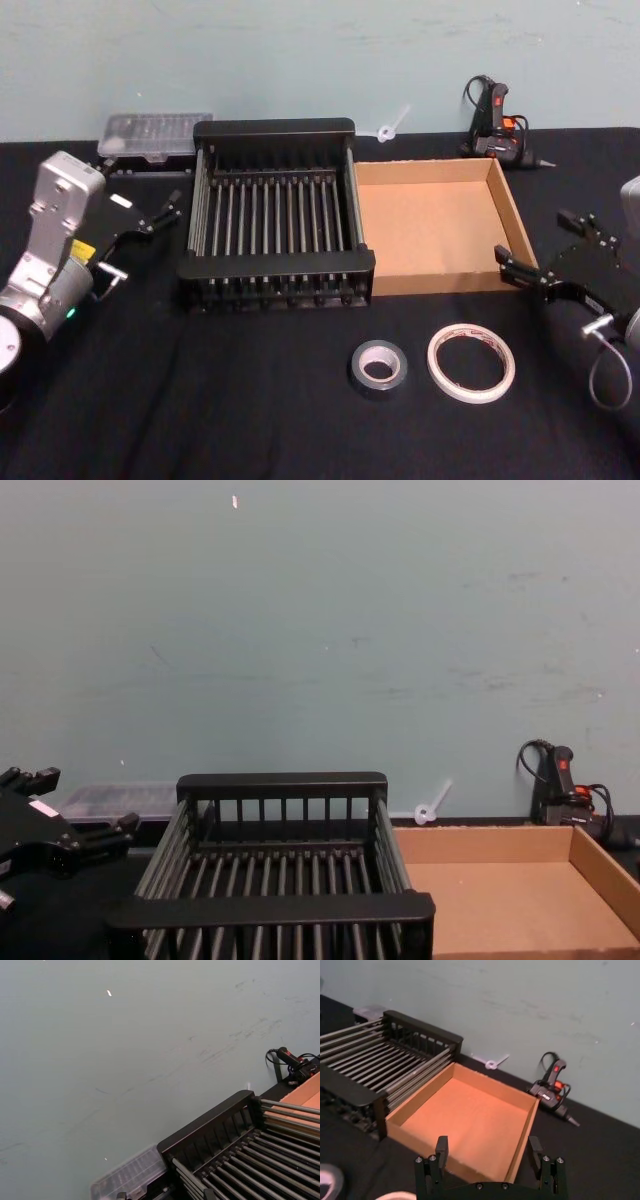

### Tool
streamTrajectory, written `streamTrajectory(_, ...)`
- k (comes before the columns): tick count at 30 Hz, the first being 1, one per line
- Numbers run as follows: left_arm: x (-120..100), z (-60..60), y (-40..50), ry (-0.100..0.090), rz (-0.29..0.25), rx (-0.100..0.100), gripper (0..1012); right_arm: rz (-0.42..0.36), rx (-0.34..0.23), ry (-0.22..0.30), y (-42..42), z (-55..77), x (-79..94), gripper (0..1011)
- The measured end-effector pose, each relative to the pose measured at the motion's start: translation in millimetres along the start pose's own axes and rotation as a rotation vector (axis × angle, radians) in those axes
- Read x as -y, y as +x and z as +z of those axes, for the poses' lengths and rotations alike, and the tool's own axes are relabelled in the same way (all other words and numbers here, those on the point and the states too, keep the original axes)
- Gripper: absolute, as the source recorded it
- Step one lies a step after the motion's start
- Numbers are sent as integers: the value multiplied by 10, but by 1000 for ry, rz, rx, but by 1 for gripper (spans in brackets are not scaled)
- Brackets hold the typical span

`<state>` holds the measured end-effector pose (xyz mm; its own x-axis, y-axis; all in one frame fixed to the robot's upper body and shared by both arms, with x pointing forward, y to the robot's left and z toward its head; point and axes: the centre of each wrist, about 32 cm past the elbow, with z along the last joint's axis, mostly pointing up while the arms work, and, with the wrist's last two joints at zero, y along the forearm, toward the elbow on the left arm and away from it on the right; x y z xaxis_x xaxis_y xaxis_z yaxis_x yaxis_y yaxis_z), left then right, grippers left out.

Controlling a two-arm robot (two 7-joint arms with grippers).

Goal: Pick up the white tape and place it into the black box , Pick up the silver tape and place it into the brown box.

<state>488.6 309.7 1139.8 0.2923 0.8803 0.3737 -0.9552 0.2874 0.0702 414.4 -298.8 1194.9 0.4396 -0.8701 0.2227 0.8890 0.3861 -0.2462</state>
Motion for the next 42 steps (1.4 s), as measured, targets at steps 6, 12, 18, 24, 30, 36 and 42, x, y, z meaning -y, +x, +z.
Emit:
streamTrajectory(6,0,0,0,0,0,0,1001,34,-22,-31,-2,-15,40,1002)
streamTrajectory(12,0,0,0,0,0,0,1001,60,-41,-65,-11,-37,62,1002)
streamTrajectory(18,0,0,0,0,0,0,1001,80,-70,-90,-34,-71,59,1002)
streamTrajectory(24,0,0,0,0,0,0,1001,92,-101,-119,-56,-114,42,1002)
streamTrajectory(30,0,0,0,0,0,0,1001,103,-135,-147,-72,-181,16,1002)
streamTrajectory(36,0,0,0,0,0,0,1001,112,-152,-163,-79,-221,-1,1002)
streamTrajectory(42,0,0,0,0,0,0,1001,122,-158,-187,-72,-262,-30,1002)
